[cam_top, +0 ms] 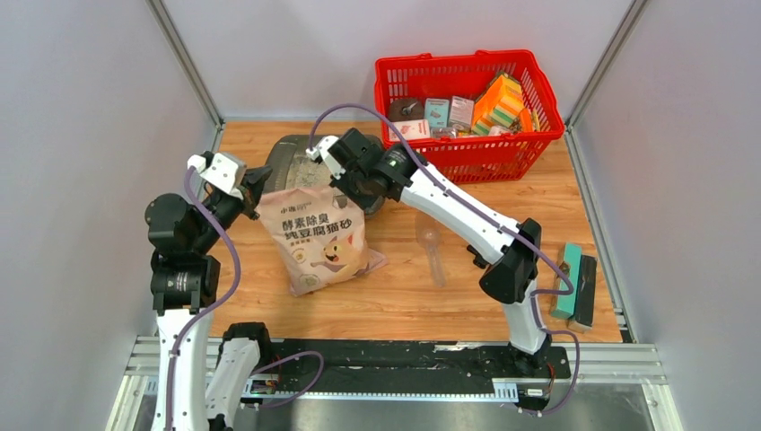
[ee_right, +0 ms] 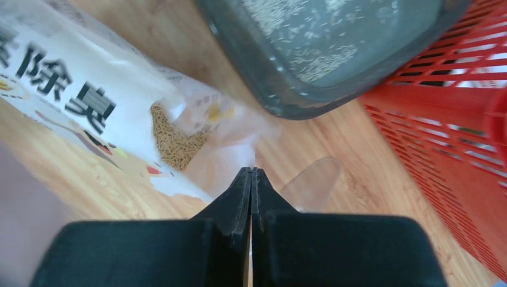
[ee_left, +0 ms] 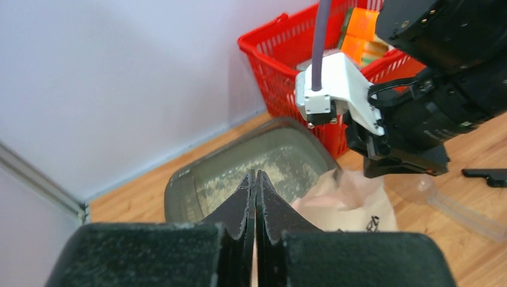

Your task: Fill the litter box with clean litter

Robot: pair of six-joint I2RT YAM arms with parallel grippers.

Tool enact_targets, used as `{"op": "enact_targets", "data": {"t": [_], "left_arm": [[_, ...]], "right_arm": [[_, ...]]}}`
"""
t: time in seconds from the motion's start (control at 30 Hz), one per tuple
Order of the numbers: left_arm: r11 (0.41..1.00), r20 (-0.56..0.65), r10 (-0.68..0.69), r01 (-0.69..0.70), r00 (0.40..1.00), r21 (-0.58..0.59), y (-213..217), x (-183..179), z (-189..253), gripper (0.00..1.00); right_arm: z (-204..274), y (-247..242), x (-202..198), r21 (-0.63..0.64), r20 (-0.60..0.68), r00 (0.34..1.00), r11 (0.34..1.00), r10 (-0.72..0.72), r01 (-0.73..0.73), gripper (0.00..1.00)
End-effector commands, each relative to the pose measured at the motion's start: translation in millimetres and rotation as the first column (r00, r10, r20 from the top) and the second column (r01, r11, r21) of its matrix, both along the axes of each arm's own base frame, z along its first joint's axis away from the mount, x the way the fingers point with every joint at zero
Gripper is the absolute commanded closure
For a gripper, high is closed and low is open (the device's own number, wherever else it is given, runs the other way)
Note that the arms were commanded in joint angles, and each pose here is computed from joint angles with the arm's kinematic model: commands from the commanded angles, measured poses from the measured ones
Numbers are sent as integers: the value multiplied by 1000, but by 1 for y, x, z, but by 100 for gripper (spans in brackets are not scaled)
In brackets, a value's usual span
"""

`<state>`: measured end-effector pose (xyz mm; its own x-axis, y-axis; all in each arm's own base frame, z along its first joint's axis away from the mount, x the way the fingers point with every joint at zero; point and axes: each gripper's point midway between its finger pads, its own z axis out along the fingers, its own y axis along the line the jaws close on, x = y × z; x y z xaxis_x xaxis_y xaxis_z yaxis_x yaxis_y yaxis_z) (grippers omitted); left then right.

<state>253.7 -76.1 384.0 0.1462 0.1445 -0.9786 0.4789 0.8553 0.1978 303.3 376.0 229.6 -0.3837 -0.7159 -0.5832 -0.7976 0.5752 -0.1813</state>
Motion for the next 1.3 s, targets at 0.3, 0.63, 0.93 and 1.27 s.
{"op": "enact_targets", "data": {"t": [0.3, 0.63, 0.93, 1.27], "left_arm": [[999, -25, -38, 39, 999, 31, -6, -15, 13, 38], [965, -340, 262, -247, 903, 88, 51, 1, -48, 25], [994, -452, 45, 6, 891, 111, 32, 26, -100, 23], [879, -512, -371, 471, 775, 76, -14, 4, -124, 51]], "right_arm": [[47, -35, 28, 90, 112, 989, 993, -92, 83, 100], [79, -8, 35, 249, 94, 992, 967, -87, 61, 10], [84, -9, 29, 346, -25, 1000, 938, -15, 23, 1], [60, 2, 13, 371, -185, 982, 928, 41, 31, 0]]}}
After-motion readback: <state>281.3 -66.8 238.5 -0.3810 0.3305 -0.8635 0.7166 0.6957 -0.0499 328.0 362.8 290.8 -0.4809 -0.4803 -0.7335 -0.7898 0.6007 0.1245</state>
